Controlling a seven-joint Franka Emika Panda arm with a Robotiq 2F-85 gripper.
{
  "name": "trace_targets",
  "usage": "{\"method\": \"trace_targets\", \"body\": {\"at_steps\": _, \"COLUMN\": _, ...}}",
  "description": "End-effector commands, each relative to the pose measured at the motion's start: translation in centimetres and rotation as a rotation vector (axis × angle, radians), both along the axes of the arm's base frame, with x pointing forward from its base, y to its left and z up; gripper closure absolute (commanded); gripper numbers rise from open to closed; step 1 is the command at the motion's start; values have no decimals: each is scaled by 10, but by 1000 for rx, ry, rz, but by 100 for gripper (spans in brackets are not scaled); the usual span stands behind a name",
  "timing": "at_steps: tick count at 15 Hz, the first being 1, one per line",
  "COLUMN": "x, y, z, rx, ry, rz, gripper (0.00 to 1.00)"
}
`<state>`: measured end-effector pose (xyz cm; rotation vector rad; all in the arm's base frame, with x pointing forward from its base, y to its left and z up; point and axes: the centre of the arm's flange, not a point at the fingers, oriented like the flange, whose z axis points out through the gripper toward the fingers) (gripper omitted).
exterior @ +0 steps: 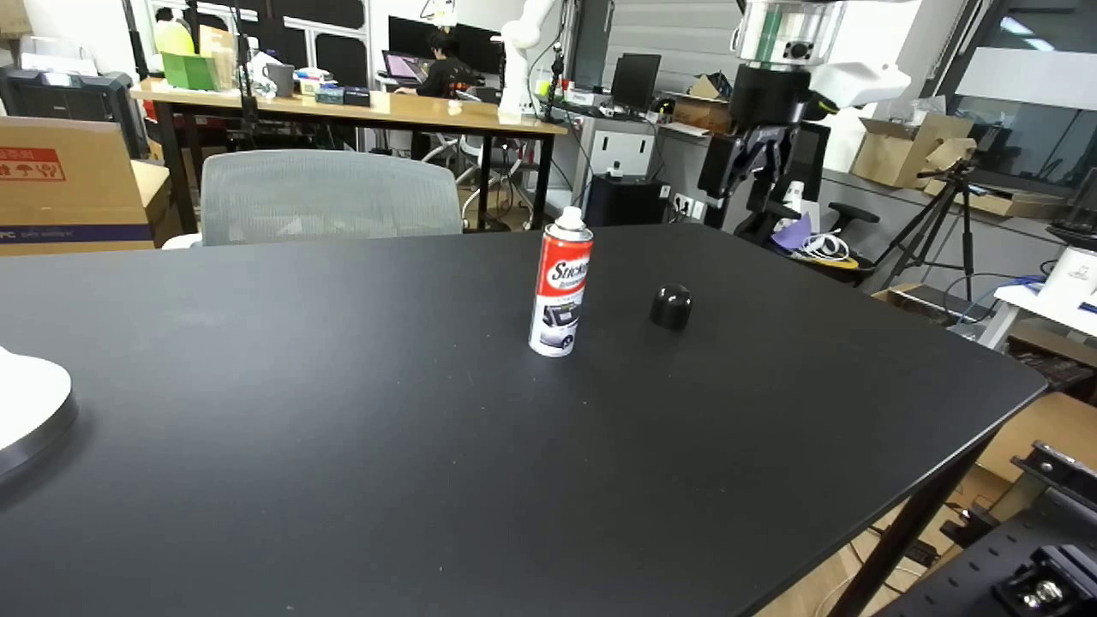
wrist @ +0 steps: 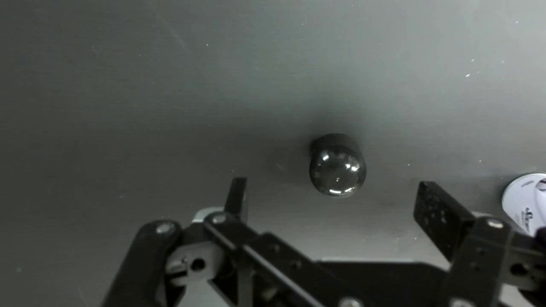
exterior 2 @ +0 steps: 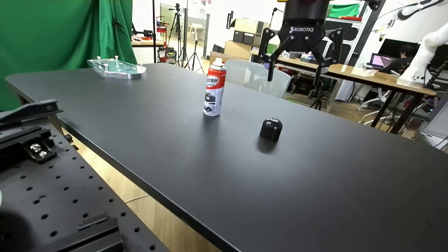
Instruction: Put the black lid on top of the spray can
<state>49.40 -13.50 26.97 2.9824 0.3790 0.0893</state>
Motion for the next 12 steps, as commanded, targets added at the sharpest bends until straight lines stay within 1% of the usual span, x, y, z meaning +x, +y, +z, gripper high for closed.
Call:
{"method": "trace_targets", "body": {"at_steps": 1, "x": 29, "y": -7, "z": -24, "rx": -24, "ry": -38, "rz": -87, "gripper": 0}}
{"method": "trace_targets", "body": {"at_steps": 3, "x": 37, "y": -8, "z": -36, "rx": -17, "ry": -41, "rz": -104, "gripper": 0}}
{"method": "trace_targets", "body": {"at_steps": 6, "x": 47, "y": -7, "z": -52, "rx": 7, "ry": -15, "rz": -106, "gripper": 0}}
{"method": "trace_targets", "body": {"at_steps": 12, "x": 51, "y": 0, "z": -79, "rx": 51, "ry": 31, "rz": -119, "gripper": 0}}
